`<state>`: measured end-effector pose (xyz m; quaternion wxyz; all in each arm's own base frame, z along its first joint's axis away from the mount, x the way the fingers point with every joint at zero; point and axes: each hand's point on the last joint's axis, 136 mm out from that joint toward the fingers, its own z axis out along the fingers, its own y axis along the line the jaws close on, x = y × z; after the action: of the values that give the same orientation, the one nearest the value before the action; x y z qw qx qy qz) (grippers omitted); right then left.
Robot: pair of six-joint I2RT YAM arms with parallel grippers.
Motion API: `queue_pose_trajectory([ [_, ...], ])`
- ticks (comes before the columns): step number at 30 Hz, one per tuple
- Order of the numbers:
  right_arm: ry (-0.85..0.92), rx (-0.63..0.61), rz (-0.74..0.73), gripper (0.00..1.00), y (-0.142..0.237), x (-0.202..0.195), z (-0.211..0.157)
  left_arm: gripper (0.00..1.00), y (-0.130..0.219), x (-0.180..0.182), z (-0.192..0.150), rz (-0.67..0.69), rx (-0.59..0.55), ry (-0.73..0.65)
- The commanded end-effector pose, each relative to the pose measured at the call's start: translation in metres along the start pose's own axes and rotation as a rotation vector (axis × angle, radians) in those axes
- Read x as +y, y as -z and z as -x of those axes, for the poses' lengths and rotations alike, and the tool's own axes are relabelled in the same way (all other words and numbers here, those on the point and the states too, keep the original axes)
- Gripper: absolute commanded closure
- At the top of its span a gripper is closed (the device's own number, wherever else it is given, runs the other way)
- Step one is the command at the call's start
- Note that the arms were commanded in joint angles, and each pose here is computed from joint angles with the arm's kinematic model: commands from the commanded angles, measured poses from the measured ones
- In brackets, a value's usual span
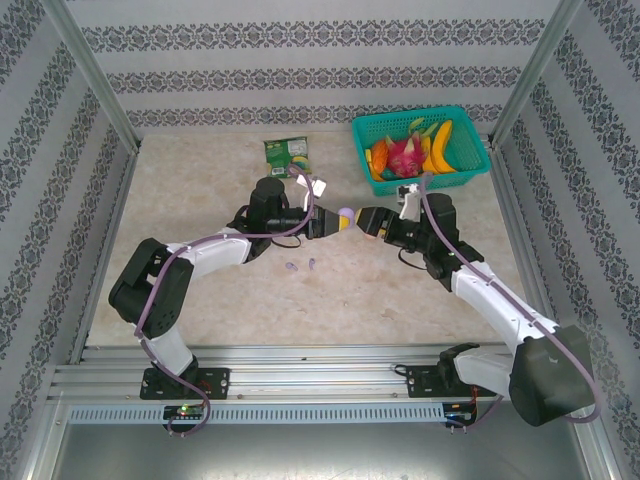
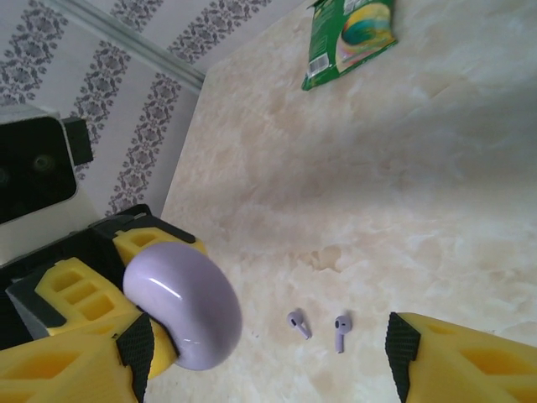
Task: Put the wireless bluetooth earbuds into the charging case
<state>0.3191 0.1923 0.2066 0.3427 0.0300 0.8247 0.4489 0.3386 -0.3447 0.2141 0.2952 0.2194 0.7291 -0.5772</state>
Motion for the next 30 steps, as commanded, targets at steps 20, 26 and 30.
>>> queue_pose_trajectory([
  [20, -0.042, -0.032, -0.076, 0.34, -0.012, -0.036, 0.01, 0.97, 0.013, -0.038, 0.017, -0.06, -0.008, -0.101],
  [26, -0.052, -0.042, -0.047, 0.34, -0.004, -0.026, 0.012, 0.99, 0.013, -0.031, 0.015, -0.036, -0.01, -0.103],
  [30, -0.089, -0.058, -0.027, 0.33, 0.003, -0.014, 0.016, 1.0, 0.012, -0.028, 0.013, -0.029, -0.008, -0.098],
])
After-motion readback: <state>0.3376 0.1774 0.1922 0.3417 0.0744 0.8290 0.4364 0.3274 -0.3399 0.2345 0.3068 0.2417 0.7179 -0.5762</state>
